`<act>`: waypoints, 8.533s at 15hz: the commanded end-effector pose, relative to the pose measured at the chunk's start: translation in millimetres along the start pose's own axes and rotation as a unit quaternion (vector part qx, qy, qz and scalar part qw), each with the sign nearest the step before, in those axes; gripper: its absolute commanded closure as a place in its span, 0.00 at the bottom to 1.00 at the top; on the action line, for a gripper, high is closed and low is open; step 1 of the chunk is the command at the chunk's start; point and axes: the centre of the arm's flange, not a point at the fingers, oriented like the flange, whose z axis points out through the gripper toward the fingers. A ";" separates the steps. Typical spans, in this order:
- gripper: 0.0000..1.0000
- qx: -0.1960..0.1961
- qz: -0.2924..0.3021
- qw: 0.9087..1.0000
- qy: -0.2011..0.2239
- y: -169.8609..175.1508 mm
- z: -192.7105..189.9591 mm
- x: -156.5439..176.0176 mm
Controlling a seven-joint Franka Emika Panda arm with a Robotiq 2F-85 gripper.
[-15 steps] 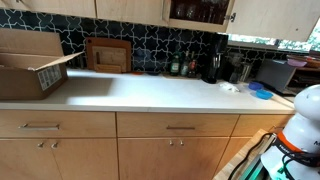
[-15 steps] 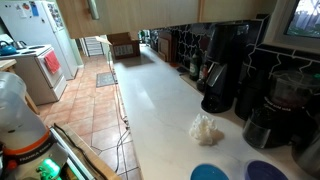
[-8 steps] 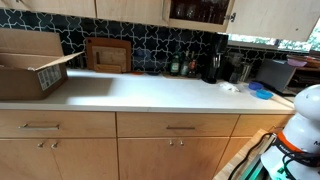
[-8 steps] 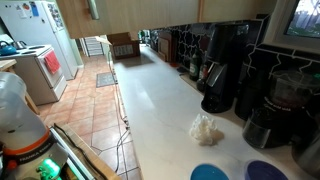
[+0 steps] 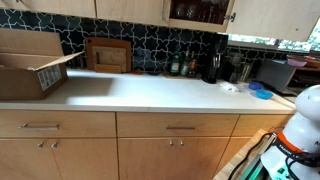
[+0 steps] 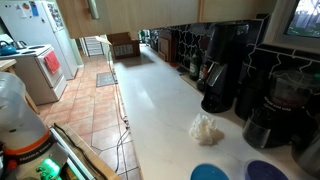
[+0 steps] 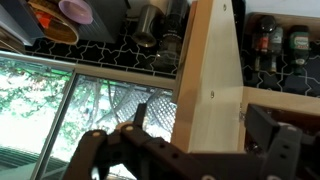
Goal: Close the top right cupboard door
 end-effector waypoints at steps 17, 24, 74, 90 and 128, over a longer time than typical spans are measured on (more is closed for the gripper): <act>0.00 0.195 -0.155 0.963 0.100 -5.9 2.8 6.3; 0.00 0.273 -0.192 0.933 0.133 -36.9 -8.8 7.5; 0.00 0.258 -0.002 0.950 0.178 -427.4 10.1 141.9; 0.00 0.242 0.025 0.954 0.175 -440.6 27.4 151.2; 0.00 0.068 0.044 0.963 0.259 -488.5 108.8 191.4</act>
